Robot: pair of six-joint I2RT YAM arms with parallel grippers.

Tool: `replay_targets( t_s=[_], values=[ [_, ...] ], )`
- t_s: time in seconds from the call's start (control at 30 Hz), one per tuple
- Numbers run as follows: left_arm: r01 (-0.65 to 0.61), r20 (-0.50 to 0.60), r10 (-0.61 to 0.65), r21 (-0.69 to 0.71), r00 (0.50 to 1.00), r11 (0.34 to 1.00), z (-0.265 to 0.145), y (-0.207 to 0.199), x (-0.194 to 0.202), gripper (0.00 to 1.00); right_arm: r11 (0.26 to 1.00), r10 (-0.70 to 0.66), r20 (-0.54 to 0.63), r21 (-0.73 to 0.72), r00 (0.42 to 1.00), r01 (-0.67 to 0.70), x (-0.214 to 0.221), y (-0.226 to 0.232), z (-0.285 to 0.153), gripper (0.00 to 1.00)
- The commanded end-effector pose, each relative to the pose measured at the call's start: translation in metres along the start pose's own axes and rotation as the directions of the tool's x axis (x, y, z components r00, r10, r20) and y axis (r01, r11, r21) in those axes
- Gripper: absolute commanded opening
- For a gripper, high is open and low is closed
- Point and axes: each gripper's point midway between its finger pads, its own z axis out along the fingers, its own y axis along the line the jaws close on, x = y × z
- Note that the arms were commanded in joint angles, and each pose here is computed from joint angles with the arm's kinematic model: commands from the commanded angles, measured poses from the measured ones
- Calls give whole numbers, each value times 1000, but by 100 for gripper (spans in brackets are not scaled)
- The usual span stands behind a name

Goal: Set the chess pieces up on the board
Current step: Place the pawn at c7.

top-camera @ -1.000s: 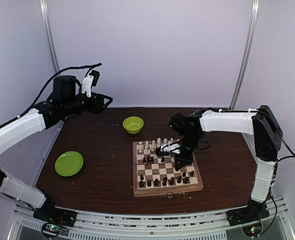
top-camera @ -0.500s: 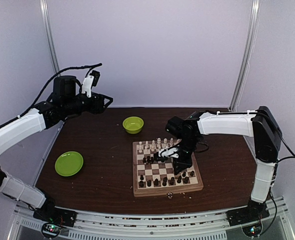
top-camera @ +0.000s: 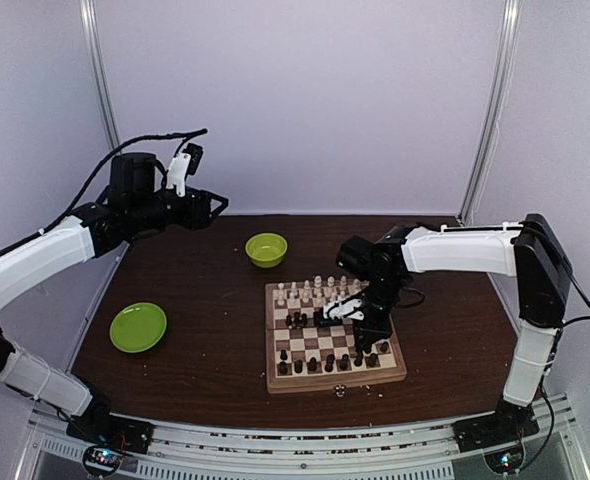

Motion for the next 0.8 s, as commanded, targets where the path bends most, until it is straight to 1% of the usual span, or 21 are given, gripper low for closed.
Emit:
replay_targets(
  t_s=[0.0,0.4,0.77],
  values=[
    [3,51,-4,24,999,1000,0,-5,-20,59,1000,-22,-5,15,1000,22,1,3,-5,12],
    [5,47,-6,26,999,1000,1,-6,-19,59,999,-42,-6,-13,999,42,-7,11,-1,12],
    [6,47,-7,31,999,999,1,-7,-19,59,999,-20,-17,50,1000,21,-8,-1,1,12]
  ],
)
